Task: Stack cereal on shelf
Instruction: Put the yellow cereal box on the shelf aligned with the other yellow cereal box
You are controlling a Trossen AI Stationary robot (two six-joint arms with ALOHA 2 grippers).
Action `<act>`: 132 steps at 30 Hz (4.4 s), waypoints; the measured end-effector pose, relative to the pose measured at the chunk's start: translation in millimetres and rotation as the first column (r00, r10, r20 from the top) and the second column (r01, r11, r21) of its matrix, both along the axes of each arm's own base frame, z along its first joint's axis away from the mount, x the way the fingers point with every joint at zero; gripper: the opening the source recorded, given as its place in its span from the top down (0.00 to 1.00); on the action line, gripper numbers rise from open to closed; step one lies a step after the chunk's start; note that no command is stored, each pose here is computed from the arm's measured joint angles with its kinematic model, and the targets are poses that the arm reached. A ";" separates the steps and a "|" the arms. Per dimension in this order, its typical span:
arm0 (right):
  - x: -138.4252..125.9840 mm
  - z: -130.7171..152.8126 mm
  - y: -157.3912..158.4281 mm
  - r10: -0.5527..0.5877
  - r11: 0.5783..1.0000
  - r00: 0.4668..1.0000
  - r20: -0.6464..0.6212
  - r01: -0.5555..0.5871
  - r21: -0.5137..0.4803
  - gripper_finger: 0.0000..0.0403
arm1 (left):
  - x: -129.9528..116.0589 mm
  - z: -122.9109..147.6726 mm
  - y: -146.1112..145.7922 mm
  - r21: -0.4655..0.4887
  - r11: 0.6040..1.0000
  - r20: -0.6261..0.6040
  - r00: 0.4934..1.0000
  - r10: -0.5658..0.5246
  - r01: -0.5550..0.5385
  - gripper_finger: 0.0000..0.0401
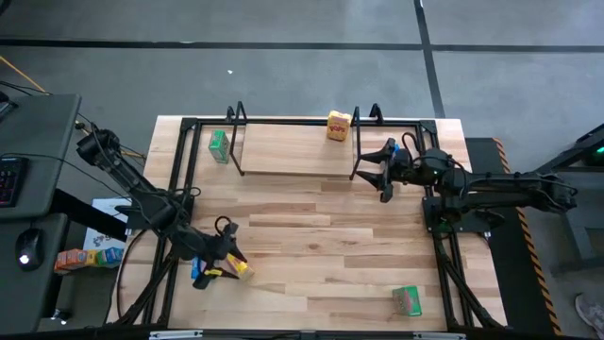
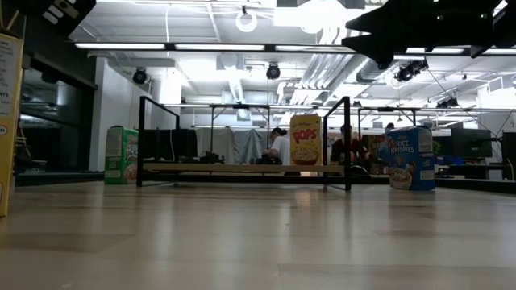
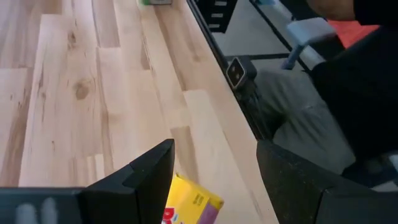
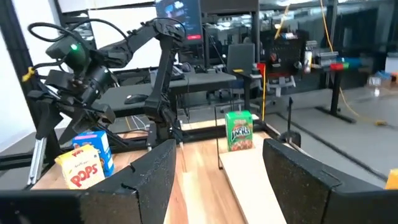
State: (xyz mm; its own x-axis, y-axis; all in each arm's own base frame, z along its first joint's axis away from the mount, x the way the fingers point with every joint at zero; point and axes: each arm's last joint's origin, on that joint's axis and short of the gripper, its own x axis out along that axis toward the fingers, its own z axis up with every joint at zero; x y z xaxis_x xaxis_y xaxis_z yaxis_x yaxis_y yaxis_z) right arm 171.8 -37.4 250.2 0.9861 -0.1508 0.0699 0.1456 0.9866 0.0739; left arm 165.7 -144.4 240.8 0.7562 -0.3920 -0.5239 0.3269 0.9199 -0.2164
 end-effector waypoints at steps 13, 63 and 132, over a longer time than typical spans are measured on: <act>0.0 -0.5 -0.1 -0.002 1.000 1.000 -0.002 0.002 0.027 0.42 | -0.2 3.0 -1.6 0.160 0.974 0.101 0.978 -0.180 0.163 0.41; 0.1 -9.9 -0.1 -0.001 0.999 0.995 -0.097 0.006 0.048 0.42 | 13.5 -39.2 7.4 0.324 0.914 -0.188 0.964 -0.189 0.242 0.38; 0.1 -10.1 -0.1 -0.001 0.999 0.995 -0.098 0.006 0.048 0.42 | 11.6 -40.1 7.9 0.228 0.964 -0.242 0.967 -0.079 0.136 0.49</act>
State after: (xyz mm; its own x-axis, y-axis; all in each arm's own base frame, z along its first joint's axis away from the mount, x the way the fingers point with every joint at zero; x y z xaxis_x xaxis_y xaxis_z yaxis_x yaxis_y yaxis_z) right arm 171.9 -37.5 240.1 0.9873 -0.1551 -0.0344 0.1579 0.9817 0.1065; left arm 177.3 -136.5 200.7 0.5654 -0.3053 -0.7662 0.3945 0.9159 -0.0738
